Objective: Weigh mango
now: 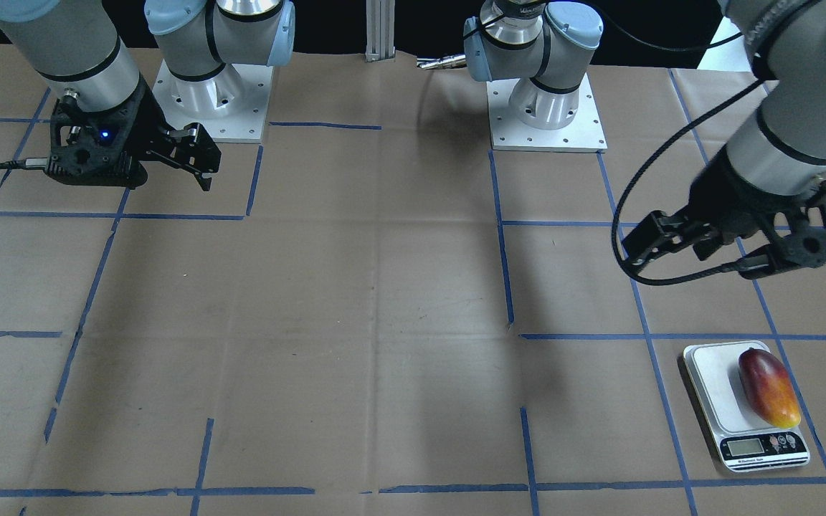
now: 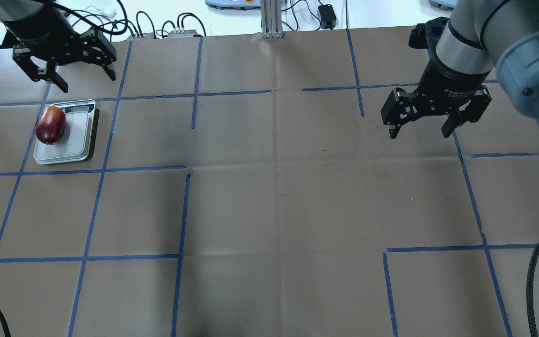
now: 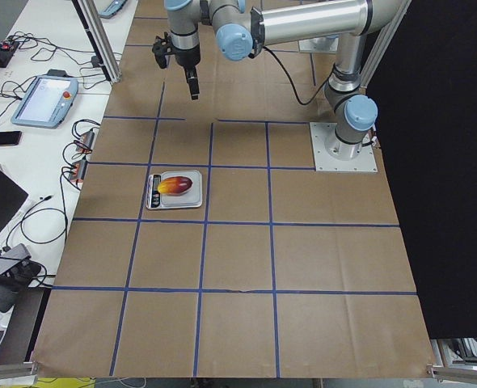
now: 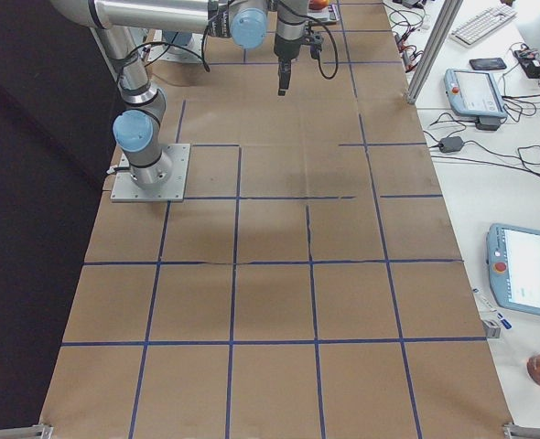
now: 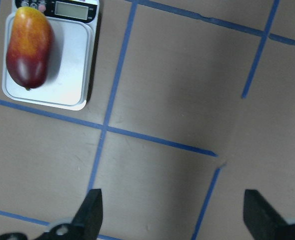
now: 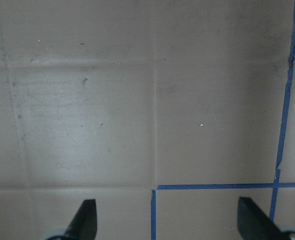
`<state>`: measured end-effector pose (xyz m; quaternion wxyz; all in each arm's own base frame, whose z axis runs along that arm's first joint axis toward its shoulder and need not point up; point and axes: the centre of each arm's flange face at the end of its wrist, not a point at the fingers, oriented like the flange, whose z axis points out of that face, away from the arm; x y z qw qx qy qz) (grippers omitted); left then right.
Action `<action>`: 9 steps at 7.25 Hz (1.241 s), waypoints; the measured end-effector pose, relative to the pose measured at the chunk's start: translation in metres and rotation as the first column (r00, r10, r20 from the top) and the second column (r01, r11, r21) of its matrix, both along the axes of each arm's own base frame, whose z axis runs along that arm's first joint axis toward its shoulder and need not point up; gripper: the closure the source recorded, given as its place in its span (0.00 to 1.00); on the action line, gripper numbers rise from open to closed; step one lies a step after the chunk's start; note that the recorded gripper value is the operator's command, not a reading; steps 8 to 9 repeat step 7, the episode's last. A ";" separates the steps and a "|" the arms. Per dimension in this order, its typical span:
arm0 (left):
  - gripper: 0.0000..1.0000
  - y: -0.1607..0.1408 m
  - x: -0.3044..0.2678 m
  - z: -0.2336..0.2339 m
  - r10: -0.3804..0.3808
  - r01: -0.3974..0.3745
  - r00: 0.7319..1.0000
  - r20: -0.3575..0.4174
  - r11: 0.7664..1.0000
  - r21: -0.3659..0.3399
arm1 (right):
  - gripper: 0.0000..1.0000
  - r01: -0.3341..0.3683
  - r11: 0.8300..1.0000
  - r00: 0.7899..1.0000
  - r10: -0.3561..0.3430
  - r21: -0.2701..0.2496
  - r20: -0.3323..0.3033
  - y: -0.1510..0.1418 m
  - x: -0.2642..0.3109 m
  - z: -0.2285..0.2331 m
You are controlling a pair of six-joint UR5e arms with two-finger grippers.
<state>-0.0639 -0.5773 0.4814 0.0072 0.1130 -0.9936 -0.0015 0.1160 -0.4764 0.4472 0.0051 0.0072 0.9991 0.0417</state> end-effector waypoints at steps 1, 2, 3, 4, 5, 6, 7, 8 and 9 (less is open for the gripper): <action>0.00 0.015 -0.036 0.003 -0.025 0.025 1.000 -0.002 1.000 0.007 | 0.00 0.000 1.000 1.000 0.000 0.000 0.000 0.000 0.000 0.000; 0.00 0.031 -0.056 -0.001 -0.049 0.049 0.999 -0.005 0.999 0.019 | 0.00 0.000 1.000 1.000 0.000 0.000 0.000 0.000 0.000 0.000; 0.00 0.043 -0.064 -0.008 -0.067 0.067 0.998 -0.008 0.997 0.036 | 0.00 0.000 1.000 1.000 0.000 0.000 0.000 0.000 0.000 0.000; 0.00 0.049 -0.067 -0.015 -0.081 0.081 0.997 -0.013 0.995 0.051 | 0.00 0.000 1.000 1.000 0.000 0.000 0.000 0.000 0.000 0.000; 0.00 0.053 -0.068 -0.019 -0.093 0.094 0.996 -0.016 0.994 0.058 | 0.00 0.000 1.000 1.000 0.000 0.000 0.000 0.000 0.000 0.000; 0.00 0.054 -0.068 -0.020 -0.098 0.099 0.995 -0.015 0.993 0.060 | 0.00 0.000 1.000 1.000 0.000 0.000 0.000 0.000 0.000 0.000; 0.00 0.054 -0.068 -0.020 -0.100 0.100 0.995 -0.013 0.993 0.060 | 0.00 0.000 1.000 1.000 0.000 0.000 0.000 0.000 0.000 0.000; 0.00 0.054 -0.068 -0.020 -0.100 0.100 0.995 -0.013 0.993 0.060 | 0.00 0.000 1.000 1.000 0.000 0.000 0.000 0.000 0.000 0.000; 0.00 0.054 -0.068 -0.020 -0.100 0.100 0.995 -0.013 0.993 0.060 | 0.00 0.000 1.000 1.000 0.000 0.000 0.000 0.000 0.000 0.000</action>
